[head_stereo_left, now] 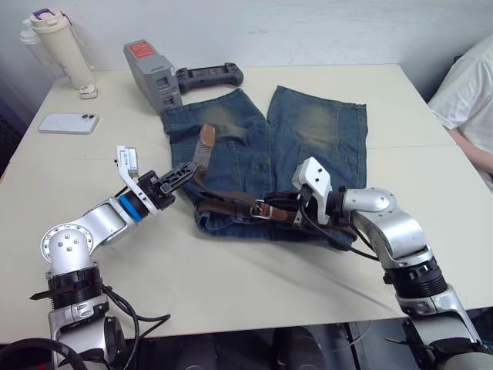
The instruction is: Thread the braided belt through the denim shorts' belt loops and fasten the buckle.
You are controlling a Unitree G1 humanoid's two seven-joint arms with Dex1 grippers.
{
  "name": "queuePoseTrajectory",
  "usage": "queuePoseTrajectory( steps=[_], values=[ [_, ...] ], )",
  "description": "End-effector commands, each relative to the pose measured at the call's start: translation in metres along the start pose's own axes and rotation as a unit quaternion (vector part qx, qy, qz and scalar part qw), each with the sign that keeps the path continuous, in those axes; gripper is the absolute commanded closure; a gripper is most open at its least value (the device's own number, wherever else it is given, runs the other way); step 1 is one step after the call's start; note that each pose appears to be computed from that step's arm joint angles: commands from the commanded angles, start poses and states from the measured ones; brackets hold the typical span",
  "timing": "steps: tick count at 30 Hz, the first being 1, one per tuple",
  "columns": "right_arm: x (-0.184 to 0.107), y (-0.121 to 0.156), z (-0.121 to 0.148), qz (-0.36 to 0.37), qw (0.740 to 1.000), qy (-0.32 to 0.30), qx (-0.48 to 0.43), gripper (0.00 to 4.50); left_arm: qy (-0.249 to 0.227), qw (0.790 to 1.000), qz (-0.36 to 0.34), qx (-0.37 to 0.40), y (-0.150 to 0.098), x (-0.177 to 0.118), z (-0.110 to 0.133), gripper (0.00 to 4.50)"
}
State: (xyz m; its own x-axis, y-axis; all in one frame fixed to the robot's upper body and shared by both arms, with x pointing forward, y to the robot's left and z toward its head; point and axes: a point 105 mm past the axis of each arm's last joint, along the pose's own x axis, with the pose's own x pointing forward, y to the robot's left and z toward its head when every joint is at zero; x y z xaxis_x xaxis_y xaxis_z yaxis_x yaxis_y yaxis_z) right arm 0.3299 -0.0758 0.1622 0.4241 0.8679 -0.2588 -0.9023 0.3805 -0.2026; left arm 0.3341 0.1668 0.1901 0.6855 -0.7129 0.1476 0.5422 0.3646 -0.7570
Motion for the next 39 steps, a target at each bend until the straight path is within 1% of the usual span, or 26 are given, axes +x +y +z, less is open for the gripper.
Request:
queuePoseTrajectory(
  steps=[1,6,13,15,23,28,32,36,39],
  values=[
    [0.002,0.005,0.011,-0.004,1.0,-0.03,-0.003,4.45,-0.005,1.0,-0.012,0.01,-0.005,-0.001,0.004,4.5],
    [0.0,0.003,0.015,-0.024,0.999,-0.045,0.008,4.45,-0.005,1.0,-0.011,0.011,-0.005,0.0,0.005,4.5],
    [0.0,0.003,0.01,-0.03,0.999,-0.037,0.007,4.45,-0.002,1.0,-0.014,0.011,-0.005,0.003,0.004,4.5],
    [0.0,0.004,0.009,-0.027,0.999,-0.038,0.022,4.45,-0.001,1.0,-0.015,0.012,-0.006,0.003,0.004,4.5],
    [-0.001,-0.002,0.006,-0.036,0.999,-0.032,0.018,4.45,-0.002,1.0,-0.015,0.013,-0.007,0.002,0.004,4.5],
    [-0.012,-0.005,0.008,-0.02,0.999,-0.02,0.014,4.45,-0.001,1.0,-0.014,0.012,-0.005,0.001,0.004,4.5],
    [-0.01,-0.002,0.001,-0.008,1.0,-0.01,0.024,4.45,0.001,1.0,-0.014,0.013,-0.005,0.002,0.003,4.5],
    [-0.001,0.001,-0.014,0.001,0.999,0.0,0.043,4.45,0.004,1.0,-0.012,0.017,-0.004,0.002,0.002,4.5],
    [0.003,0.001,-0.021,0.003,0.999,0.003,0.047,4.45,0.003,1.0,-0.011,0.018,-0.004,0.002,0.003,4.5]
  ],
)
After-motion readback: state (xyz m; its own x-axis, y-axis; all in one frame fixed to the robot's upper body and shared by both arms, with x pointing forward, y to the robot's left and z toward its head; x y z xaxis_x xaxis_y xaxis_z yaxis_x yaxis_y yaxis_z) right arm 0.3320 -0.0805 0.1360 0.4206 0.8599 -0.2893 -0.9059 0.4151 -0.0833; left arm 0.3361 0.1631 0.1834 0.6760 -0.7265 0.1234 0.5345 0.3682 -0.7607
